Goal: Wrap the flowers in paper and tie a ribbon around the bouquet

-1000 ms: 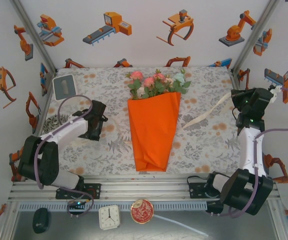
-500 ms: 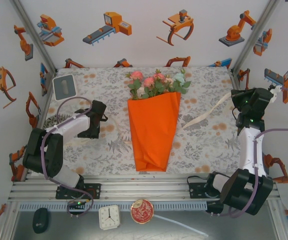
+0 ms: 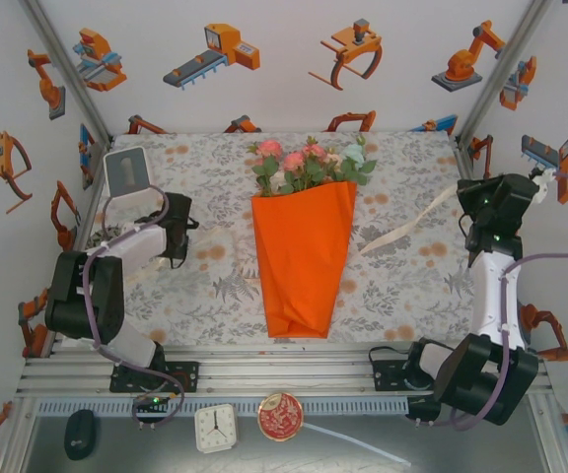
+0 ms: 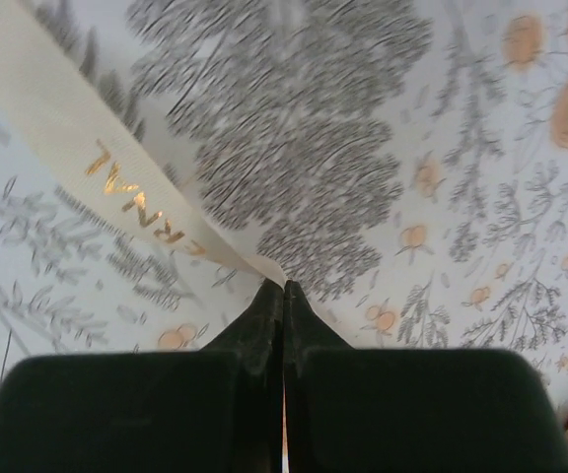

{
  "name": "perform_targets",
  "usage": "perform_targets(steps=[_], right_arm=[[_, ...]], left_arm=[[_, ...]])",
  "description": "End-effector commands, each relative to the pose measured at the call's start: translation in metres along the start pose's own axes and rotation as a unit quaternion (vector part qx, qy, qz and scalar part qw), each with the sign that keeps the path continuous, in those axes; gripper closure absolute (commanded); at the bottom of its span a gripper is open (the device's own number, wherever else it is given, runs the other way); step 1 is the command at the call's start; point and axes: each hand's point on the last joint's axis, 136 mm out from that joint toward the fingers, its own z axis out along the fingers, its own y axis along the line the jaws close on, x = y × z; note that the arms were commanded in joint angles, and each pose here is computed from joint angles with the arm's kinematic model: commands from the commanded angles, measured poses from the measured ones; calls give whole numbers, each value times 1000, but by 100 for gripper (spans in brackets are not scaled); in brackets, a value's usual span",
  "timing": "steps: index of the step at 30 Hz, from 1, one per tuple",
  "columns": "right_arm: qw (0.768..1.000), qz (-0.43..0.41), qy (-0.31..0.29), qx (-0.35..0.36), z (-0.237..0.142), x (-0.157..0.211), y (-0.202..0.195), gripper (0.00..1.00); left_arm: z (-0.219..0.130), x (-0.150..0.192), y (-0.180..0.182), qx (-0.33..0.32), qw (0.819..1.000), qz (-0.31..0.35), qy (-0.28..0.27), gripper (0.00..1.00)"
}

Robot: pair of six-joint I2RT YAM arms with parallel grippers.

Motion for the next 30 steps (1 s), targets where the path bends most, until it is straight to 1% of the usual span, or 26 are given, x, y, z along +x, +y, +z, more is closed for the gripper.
perform_targets(steps=[1,4,6,7,9,12,14,16,19,21,22,23,24,25,26,27,29,30], right_arm=[[997,-8,-67,40,-17,-39,-10,100],[996,-5,-75,39,-17,-47,-10,100],[997,-5,-72,28,-16,-49,-4,100],[997,-5,-70,23,-16,-49,-2,100],[998,1,-61,0,-15,-47,7,100],[998,-4,-23,-65,-11,-33,37,100],[994,-27,14,-103,-12,-14,64,100],[986,-66,54,-146,-16,12,99,100],[962,-122,121,-213,-28,64,155,100],[940,-144,172,-257,-37,109,193,100],[928,-154,198,-277,-41,133,210,100],[910,-170,229,-300,-49,169,232,100],[895,-183,253,-318,-57,201,250,100],[884,-193,274,-327,-62,228,261,100],[866,-201,304,-342,-70,271,278,100],[853,-206,325,-353,-77,300,289,100],[829,-217,368,-362,-88,366,304,100],[816,-225,385,-367,-95,391,310,92]], left_arm=[[-28,-31,-63,107,989,88,-43,100],[-46,-25,-99,194,967,163,-34,100],[-59,-6,-117,256,941,223,-6,100],[-66,2,-123,278,928,247,-2,100],[-87,23,-133,330,895,302,-12,100],[-116,45,-138,379,846,372,-47,100],[-134,49,-140,407,821,395,-65,100],[-155,48,-144,443,795,408,-77,100],[-194,44,-145,507,749,415,-93,100],[-219,43,-142,549,717,419,-96,100],[-229,44,-139,565,703,422,-96,100],[-238,44,-136,576,692,424,-97,100],[-244,44,-132,581,687,426,-100,100],[-247,44,-129,581,686,425,-104,100],[-250,42,-125,582,687,422,-107,100],[-252,42,-122,583,687,420,-109,100],[-254,36,-117,580,692,412,-119,100],[-255,33,-115,577,695,410,-124,100]])
